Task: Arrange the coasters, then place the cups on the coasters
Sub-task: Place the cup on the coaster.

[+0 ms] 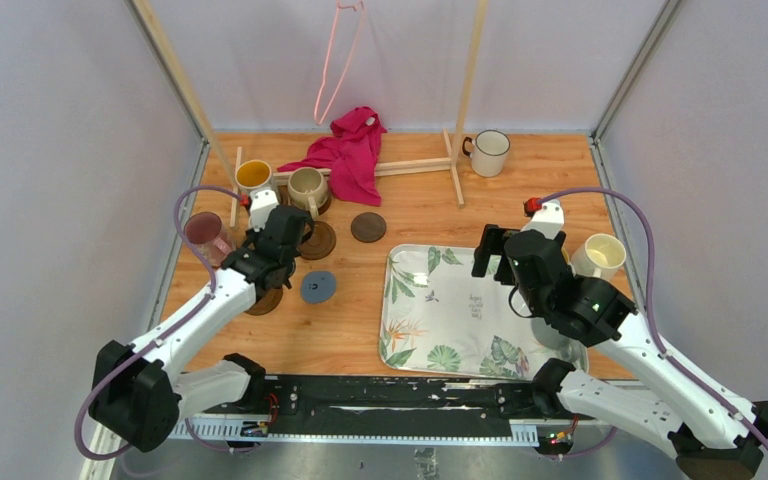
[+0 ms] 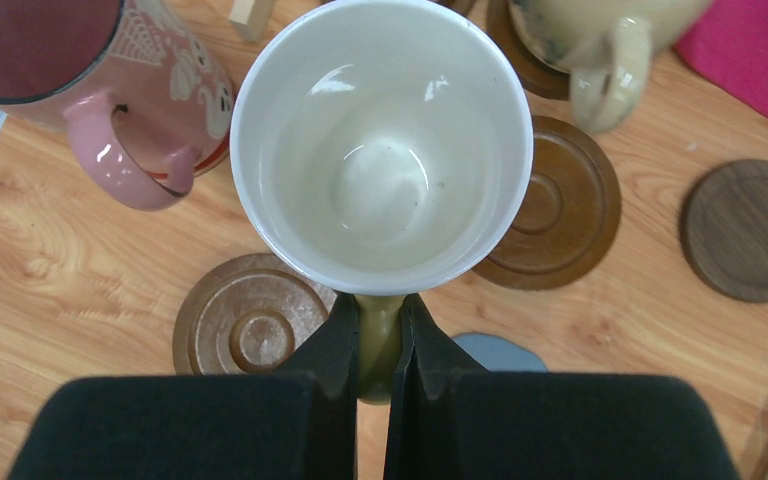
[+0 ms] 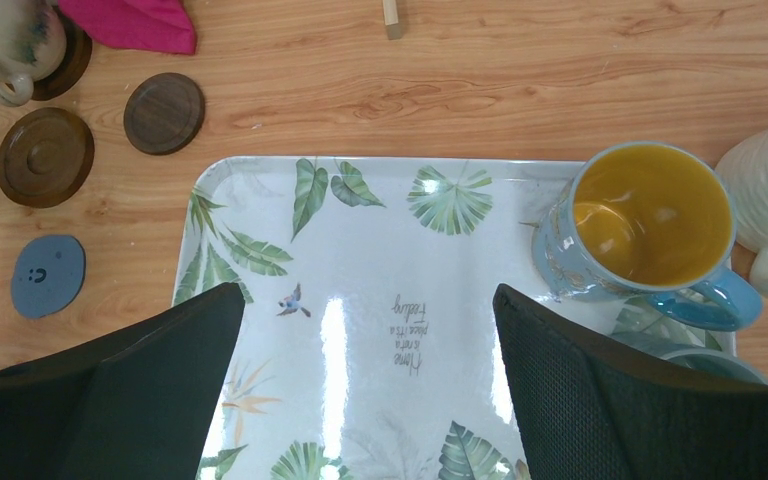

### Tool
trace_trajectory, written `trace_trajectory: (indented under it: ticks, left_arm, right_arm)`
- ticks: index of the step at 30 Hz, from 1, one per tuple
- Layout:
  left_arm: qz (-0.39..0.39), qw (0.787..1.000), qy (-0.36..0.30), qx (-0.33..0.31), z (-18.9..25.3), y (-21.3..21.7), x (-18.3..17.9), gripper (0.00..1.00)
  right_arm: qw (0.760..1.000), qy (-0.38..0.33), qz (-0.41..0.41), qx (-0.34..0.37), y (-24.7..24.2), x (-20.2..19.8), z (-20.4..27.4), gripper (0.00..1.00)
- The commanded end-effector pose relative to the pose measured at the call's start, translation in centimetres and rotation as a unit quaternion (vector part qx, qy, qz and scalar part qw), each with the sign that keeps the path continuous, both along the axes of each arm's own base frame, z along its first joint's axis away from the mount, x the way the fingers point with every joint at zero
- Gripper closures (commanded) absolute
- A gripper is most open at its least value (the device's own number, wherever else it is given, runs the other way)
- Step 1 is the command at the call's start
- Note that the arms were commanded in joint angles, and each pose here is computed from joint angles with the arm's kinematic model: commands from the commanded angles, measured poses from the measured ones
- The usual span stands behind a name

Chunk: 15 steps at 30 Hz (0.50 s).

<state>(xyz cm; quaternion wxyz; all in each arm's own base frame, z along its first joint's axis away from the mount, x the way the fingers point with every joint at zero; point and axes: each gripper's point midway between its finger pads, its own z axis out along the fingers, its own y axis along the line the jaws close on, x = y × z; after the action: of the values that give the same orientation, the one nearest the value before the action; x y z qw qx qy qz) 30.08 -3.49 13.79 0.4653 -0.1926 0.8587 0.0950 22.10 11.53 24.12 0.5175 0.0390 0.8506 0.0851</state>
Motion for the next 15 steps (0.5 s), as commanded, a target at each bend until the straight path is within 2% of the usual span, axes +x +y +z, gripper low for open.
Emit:
trace_trajectory:
  ticks: [1,15]
  left_arm:
    - [0.024,0.998,-0.044,-0.025,2.0,0.7,3.0,1.0]
    - [0.089,0.995,-0.025,-0.022,0.0,4.2,5.1,1.0]
  right_arm:
    - [1.0,0.001,0.012,-0.009,0.2,0.0,-0.3,0.0]
    - [0.999,-0.005,0.033,-0.023,0.3,-0.1,0.4,0.0]
